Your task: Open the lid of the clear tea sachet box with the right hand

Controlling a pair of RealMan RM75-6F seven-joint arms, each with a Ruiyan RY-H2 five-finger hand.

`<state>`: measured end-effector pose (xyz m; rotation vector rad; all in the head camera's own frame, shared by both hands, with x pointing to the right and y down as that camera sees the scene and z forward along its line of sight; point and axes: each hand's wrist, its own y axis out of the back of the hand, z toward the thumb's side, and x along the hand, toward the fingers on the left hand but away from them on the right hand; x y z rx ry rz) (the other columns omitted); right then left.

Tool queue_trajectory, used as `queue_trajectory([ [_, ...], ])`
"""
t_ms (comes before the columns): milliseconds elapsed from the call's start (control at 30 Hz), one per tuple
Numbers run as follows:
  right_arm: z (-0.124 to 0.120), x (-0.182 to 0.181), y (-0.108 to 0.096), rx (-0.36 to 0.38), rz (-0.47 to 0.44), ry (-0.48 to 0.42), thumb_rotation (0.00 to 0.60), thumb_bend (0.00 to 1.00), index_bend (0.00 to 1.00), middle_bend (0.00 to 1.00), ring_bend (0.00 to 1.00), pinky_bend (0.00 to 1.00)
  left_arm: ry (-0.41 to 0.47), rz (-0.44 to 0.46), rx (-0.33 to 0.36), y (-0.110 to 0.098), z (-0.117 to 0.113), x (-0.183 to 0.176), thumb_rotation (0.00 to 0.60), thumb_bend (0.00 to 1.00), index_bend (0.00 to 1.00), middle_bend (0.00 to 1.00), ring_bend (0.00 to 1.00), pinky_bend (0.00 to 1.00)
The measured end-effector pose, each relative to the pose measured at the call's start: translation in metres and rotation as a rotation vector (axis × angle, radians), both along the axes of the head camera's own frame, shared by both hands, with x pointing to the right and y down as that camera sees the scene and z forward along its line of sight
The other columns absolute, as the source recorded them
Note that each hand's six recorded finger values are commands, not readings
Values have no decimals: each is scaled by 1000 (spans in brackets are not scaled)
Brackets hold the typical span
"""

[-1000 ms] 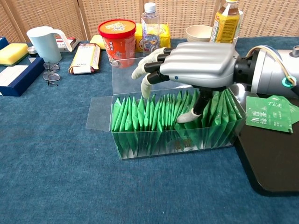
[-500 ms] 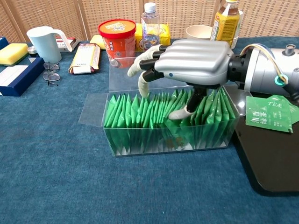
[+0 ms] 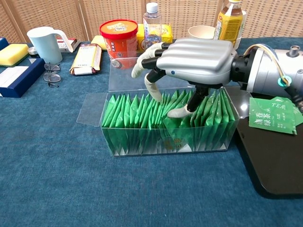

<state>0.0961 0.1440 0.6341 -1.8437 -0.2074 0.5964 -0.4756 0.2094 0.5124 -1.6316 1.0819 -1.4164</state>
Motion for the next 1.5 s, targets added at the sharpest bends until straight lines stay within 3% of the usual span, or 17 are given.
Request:
queue_trajectory([
  [233, -3, 0, 0, -8, 11, -18, 535, 300, 561, 227, 126, 81, -1, 1, 2, 0, -1, 0, 600, 273, 239, 159, 82, 248],
  [667, 1, 0, 5, 27, -38, 17, 533, 301, 423, 220, 126, 82, 2, 6, 1, -1, 0, 2, 600, 273, 240, 159, 82, 248],
  [1200, -5, -9, -2, -15, 31, -52, 535, 299, 577, 264, 174, 91, 1, 2, 1, 0, 1, 1, 600, 272, 240, 159, 81, 248],
  [1500, -7, -9, -4, -19, 66, -82, 534, 299, 583, 270, 180, 95, 1, 3, 2, 0, 1, 0, 600, 273, 240, 159, 80, 248],
])
